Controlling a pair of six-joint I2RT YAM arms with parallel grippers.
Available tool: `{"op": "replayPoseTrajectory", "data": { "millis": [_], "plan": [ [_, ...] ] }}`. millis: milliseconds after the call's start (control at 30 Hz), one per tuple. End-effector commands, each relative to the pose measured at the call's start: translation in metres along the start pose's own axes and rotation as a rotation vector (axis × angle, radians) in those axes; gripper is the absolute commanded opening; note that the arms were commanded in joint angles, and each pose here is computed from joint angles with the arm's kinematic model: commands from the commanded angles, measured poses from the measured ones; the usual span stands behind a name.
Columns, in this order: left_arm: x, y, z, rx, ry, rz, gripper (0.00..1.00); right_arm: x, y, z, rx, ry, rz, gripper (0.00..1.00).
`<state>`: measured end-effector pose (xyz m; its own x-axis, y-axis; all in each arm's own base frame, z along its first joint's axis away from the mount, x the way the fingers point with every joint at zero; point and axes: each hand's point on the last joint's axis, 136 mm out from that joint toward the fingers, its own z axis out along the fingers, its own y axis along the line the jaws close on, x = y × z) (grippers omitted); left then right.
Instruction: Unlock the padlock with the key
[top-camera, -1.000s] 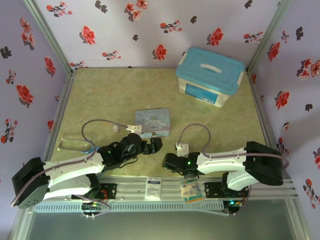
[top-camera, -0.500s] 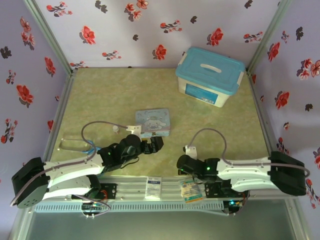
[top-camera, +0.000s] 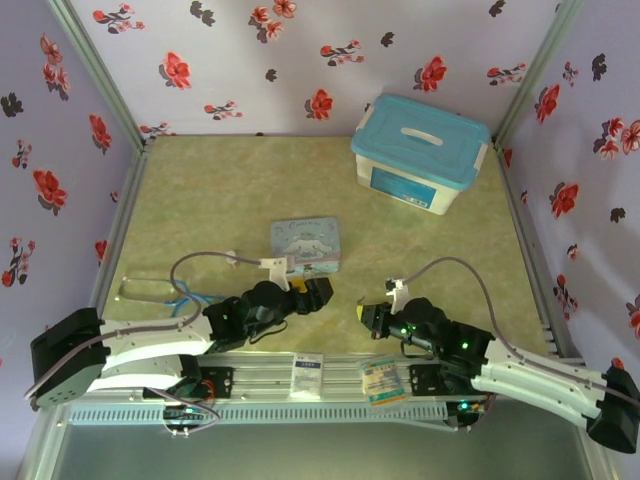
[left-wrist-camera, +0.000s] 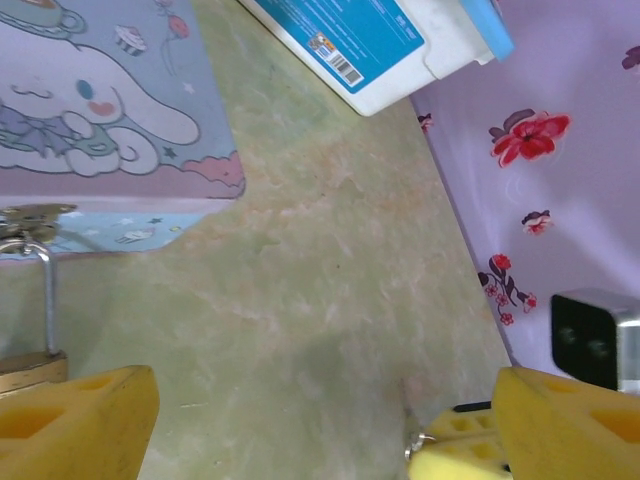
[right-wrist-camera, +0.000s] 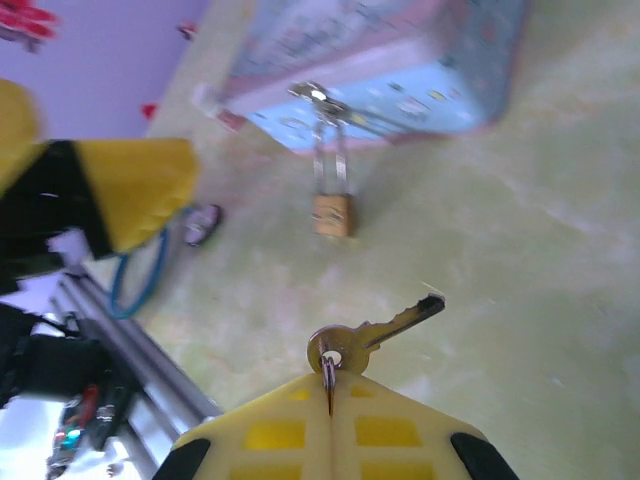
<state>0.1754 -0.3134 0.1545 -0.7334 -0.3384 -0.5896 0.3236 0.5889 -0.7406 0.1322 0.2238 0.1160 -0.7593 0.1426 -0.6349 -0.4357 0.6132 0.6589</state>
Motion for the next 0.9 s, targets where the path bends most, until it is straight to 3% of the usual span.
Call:
{"op": "replayPoseTrajectory", "data": {
  "millis": [0, 300, 433, 567, 800, 867],
  "plan": [
    [-0.013, -0.031, 0.003, 0.087, -0.063, -0.017, 0.84, -0.005, 0.019, -0.004, -0.094, -0.012, -0.098, 0.0],
    [0.008, -0.06, 0.022, 0.155, 0.046, 0.068, 0.74, -0.01, 0.046, -0.001, -0.124, 0.08, -0.278, 0.0],
    [0.017, -0.052, 0.028, 0.098, 0.098, 0.043, 0.58, -0.014, 0.053, 0.004, -0.123, 0.085, -0.341, 0.0],
    [0.025, -0.044, 0.029, 0.042, 0.144, 0.032, 0.54, -0.017, 0.056, 0.008, -0.092, 0.106, -0.42, 0.0],
    [0.026, -0.026, 0.021, -0.001, 0.131, -0.012, 0.3, -0.023, 0.052, 0.012, -0.046, 0.089, -0.462, 0.0],
    [0.027, -0.025, 0.02, -0.004, 0.138, -0.018, 0.28, -0.025, 0.052, 0.012, -0.039, 0.078, -0.467, 0.0]
  ]
}}
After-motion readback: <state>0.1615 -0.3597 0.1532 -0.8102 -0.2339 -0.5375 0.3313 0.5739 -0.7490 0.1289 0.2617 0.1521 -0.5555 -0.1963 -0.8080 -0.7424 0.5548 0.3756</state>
